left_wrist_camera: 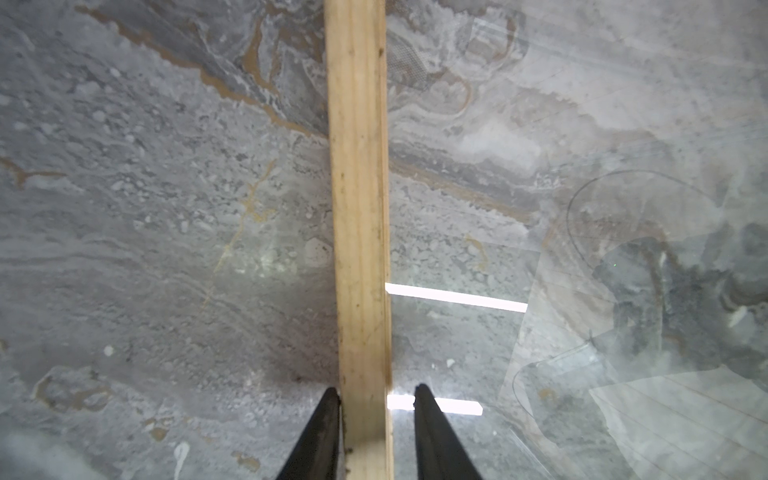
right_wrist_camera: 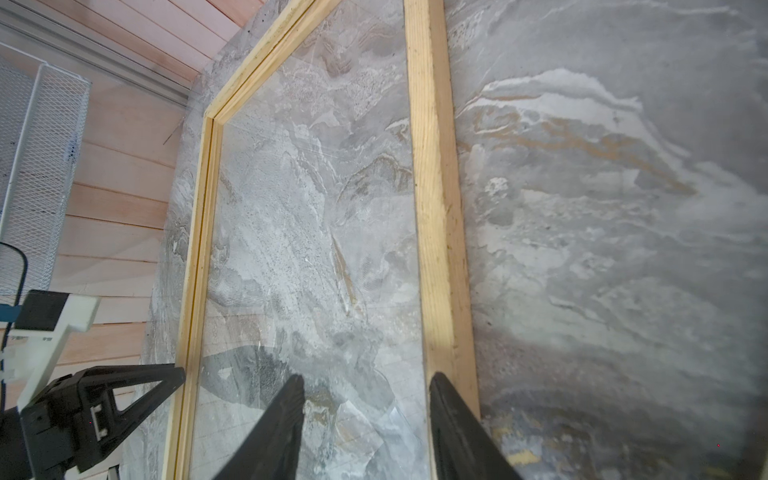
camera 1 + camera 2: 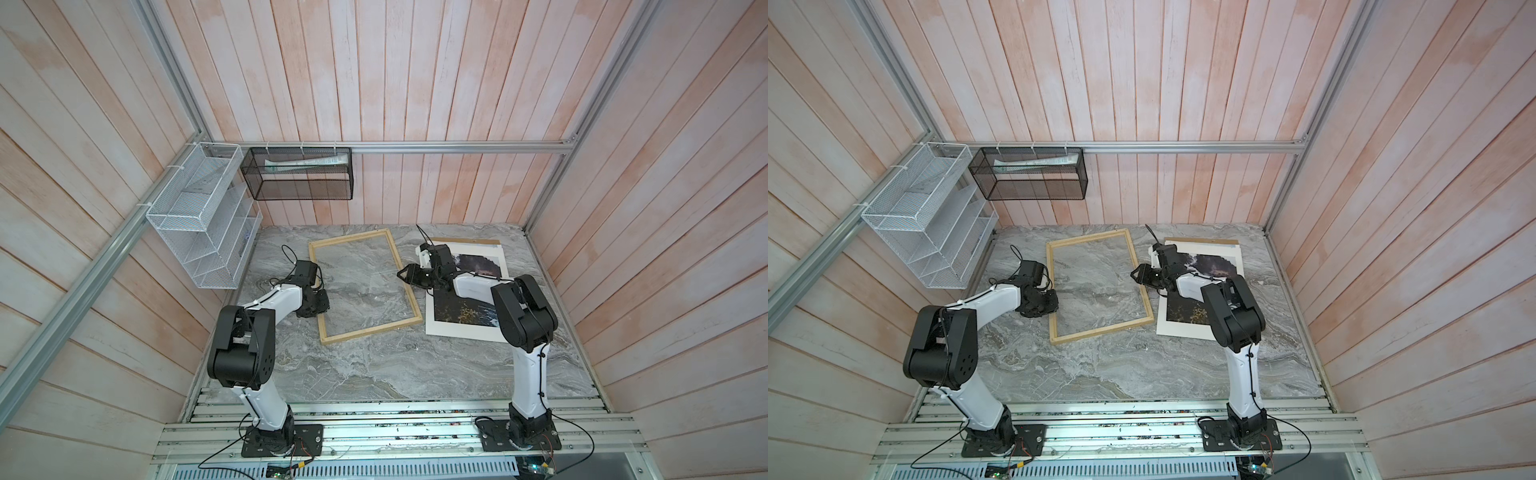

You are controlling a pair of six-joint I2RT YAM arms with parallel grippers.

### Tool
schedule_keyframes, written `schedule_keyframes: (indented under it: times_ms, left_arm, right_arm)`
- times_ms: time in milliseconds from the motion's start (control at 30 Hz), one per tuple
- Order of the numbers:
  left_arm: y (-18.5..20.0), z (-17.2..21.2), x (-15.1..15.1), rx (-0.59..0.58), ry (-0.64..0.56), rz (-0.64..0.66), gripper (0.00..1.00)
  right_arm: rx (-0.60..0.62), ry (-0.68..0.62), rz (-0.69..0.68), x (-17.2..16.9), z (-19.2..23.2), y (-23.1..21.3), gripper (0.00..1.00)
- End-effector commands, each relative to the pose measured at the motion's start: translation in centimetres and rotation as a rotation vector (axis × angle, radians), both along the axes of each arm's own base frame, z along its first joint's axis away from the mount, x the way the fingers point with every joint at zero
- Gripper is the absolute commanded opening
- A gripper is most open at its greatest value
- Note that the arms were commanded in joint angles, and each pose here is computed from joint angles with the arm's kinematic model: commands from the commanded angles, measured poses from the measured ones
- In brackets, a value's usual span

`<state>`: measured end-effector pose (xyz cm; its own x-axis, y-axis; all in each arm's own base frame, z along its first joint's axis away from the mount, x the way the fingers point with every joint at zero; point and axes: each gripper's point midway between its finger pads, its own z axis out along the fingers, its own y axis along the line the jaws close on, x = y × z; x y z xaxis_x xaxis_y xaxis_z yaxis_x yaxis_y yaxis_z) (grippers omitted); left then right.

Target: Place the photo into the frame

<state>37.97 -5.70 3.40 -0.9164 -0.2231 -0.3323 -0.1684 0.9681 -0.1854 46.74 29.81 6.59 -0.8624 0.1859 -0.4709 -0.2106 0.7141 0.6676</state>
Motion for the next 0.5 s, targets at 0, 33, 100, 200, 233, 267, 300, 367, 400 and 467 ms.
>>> schedule_keyframes:
  times_ms: [0,33,100,200,233,267,300,367,400,467]
  left_arm:
    - [-0.1,0.8,0.3,0.004,-0.035,-0.003,0.40]
    - [-0.1,1.1,0.4,0.003,-0.043,-0.002,0.42]
    - [-0.1,1.4,0.6,0.003,-0.053,-0.002,0.42]
    - [-0.1,1.6,0.8,0.001,-0.058,-0.003,0.42]
    - [-0.2,1.5,0.8,-0.001,-0.055,-0.003,0.42]
    - [-0.2,1.5,0.9,-0.003,-0.056,-0.005,0.42]
    - [-0.2,1.4,0.9,-0.005,-0.054,-0.005,0.42]
    - [-0.3,1.3,0.9,-0.009,-0.052,-0.008,0.42]
    - [-0.4,1.1,0.9,-0.013,-0.049,-0.009,0.42]
    - [-0.5,1.0,0.9,-0.018,-0.046,-0.010,0.41]
  right_arm:
    - [-0.010,0.016,0.038,-0.3,-0.7,0.8,0.50]
    - [-0.009,0.019,0.040,-0.3,-0.8,0.9,0.50]
    - [-0.010,0.020,0.043,-0.3,-0.8,1.0,0.50]
    - [-0.012,0.028,0.046,-0.4,-1.1,1.0,0.50]
    - [-0.012,0.032,0.049,-0.5,-1.2,1.0,0.50]
    - [-0.011,0.034,0.051,-0.6,-1.2,1.0,0.50]
    - [-0.011,0.035,0.051,-0.6,-1.2,1.0,0.50]
    - [-0.009,0.046,0.059,-0.8,-1.6,1.2,0.50]
    - [-0.007,0.050,0.061,-0.9,-1.6,1.2,0.49]
    - [-0.001,0.059,0.069,-1.2,-1.8,1.4,0.49]
